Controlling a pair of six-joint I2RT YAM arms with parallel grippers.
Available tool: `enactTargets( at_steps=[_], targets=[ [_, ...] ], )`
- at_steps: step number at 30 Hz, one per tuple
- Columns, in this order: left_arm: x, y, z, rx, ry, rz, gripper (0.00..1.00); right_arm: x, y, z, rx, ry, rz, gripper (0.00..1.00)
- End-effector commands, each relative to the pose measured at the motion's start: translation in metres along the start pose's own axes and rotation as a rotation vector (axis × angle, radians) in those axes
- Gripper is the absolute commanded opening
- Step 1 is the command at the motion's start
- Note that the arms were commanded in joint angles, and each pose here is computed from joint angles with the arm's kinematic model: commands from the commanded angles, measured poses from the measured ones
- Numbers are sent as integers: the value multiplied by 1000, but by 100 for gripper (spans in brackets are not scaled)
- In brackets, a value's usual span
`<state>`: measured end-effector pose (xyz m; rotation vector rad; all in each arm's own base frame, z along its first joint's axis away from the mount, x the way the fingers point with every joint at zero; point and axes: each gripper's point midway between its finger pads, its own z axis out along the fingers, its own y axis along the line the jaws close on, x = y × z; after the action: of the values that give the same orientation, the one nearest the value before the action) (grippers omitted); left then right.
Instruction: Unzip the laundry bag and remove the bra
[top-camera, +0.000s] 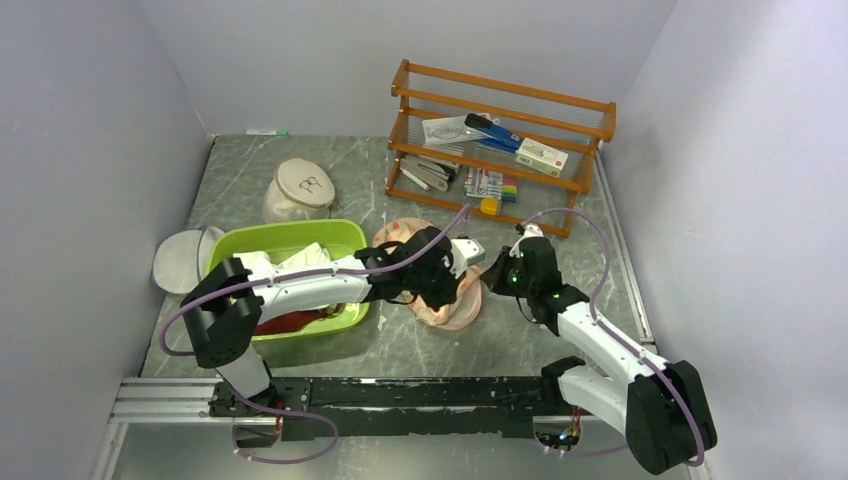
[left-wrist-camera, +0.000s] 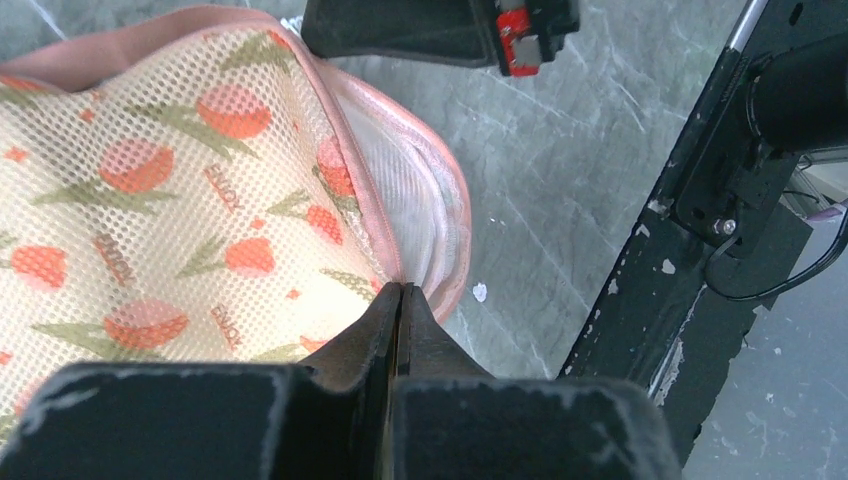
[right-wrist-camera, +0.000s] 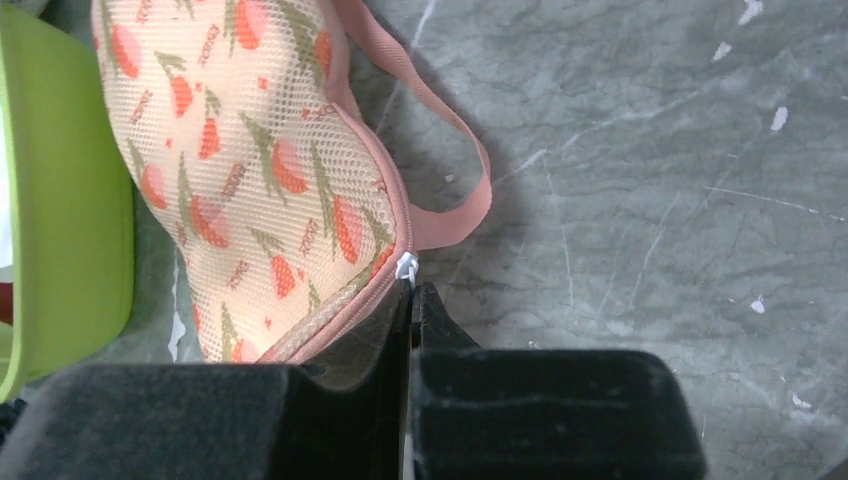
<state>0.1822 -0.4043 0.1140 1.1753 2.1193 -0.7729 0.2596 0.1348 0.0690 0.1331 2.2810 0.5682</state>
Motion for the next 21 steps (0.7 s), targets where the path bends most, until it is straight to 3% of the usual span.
enactTargets(
  at_steps=[1,6,12,16,21],
  targets=[
    [1,-6,-6,11,-12,-23,16,-16,15,-8,-83,-51,-55,0],
    [-21,-14,-10,39,-71,-26,51,5,33,-19,-197,31,-34,0],
    [-38,-16,6,53,-104,-62,70,19,45,-33,-283,74,-23,0],
    [-37,-9,18,16,-77,-71,73,23,52,-40,-325,90,-20,0],
    [-33,-3,24,-9,-61,-63,60,25,56,-45,-347,92,-21,0]
  ],
)
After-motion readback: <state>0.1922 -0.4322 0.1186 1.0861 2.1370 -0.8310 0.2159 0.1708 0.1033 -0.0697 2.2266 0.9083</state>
